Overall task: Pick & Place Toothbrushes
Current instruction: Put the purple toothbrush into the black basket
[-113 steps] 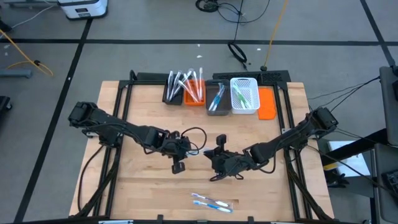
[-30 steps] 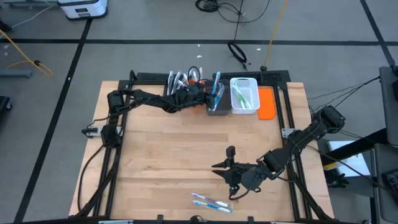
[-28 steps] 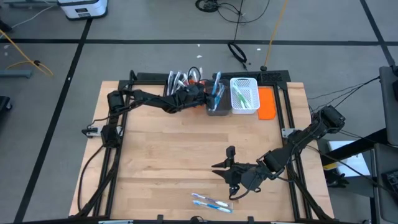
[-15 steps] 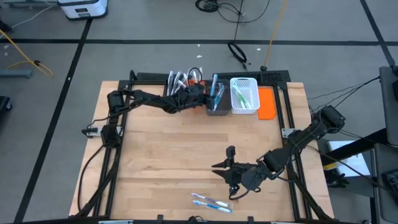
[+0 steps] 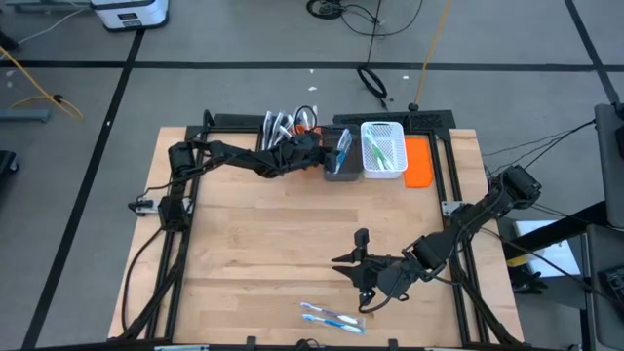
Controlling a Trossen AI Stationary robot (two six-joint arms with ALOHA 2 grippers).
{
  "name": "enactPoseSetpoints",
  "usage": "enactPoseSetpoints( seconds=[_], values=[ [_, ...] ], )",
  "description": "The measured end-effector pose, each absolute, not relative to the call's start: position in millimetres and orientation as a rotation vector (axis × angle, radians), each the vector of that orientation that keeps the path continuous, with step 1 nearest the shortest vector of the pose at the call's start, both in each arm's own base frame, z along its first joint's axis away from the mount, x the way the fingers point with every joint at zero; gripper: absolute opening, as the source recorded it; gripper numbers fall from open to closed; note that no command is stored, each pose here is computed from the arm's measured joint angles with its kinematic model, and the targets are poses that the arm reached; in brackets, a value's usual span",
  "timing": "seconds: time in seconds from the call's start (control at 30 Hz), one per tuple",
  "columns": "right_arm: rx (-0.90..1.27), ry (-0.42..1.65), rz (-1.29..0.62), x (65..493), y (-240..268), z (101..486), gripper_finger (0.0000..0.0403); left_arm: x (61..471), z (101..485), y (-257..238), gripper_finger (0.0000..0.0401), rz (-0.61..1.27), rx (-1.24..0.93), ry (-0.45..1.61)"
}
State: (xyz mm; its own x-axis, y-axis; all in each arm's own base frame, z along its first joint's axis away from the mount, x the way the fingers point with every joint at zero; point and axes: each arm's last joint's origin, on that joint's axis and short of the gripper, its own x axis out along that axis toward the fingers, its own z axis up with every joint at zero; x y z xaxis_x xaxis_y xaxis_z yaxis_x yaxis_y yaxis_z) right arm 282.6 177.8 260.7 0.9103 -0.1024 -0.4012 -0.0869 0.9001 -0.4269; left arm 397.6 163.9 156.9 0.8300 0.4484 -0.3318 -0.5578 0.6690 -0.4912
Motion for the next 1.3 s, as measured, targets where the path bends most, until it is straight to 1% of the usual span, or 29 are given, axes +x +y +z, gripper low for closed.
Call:
enactPoseSetpoints(
  seconds=[0.1,0.17,0.4,0.53,0.67,0.87,0.97,1.17,1.3],
  values=[
    [-0.455,0.431,-0.008,282.6,177.8,260.7,0.0073,398.0,157.2,163.4,0.0166,0.563,-0.606,0.19],
    [-0.454,0.431,-0.008,282.6,177.8,260.7,0.0073,398.5,157.3,162.3,0.0166,0.524,-0.613,0.2],
    [-0.455,0.431,-0.008,282.6,177.8,260.6,0.0073,401.8,160.3,148.8,0.0165,0.245,-0.613,0.284],
    [-0.455,0.432,-0.008,282.6,177.8,260.6,0.0073,407.0,159.3,128.7,0.0165,0.051,-0.624,0.343],
    [-0.455,0.431,-0.004,281.8,178.9,260.6,0.0073,410.4,153.2,104.2,0.0156,-0.063,-0.553,0.437],
    [-0.456,0.429,0.002,280.8,180.5,260.6,0.0073,410.9,152.7,69.2,0.0134,-0.153,-0.48,0.544],
    [-0.457,0.43,0.001,280.9,180.4,260.5,0.0073,408.9,158.6,50.5,0.0127,-0.204,-0.43,0.586],
    [-0.454,0.433,0.001,280.8,180.3,260.2,0.0073,394.9,157.4,12.0,0.0128,-0.276,-0.381,0.791],
    [-0.423,0.438,-0.007,280.6,180.1,259.7,0.0073,383.7,152.2,-15.5,0.0129,-0.274,-0.334,0.94]
  ],
)
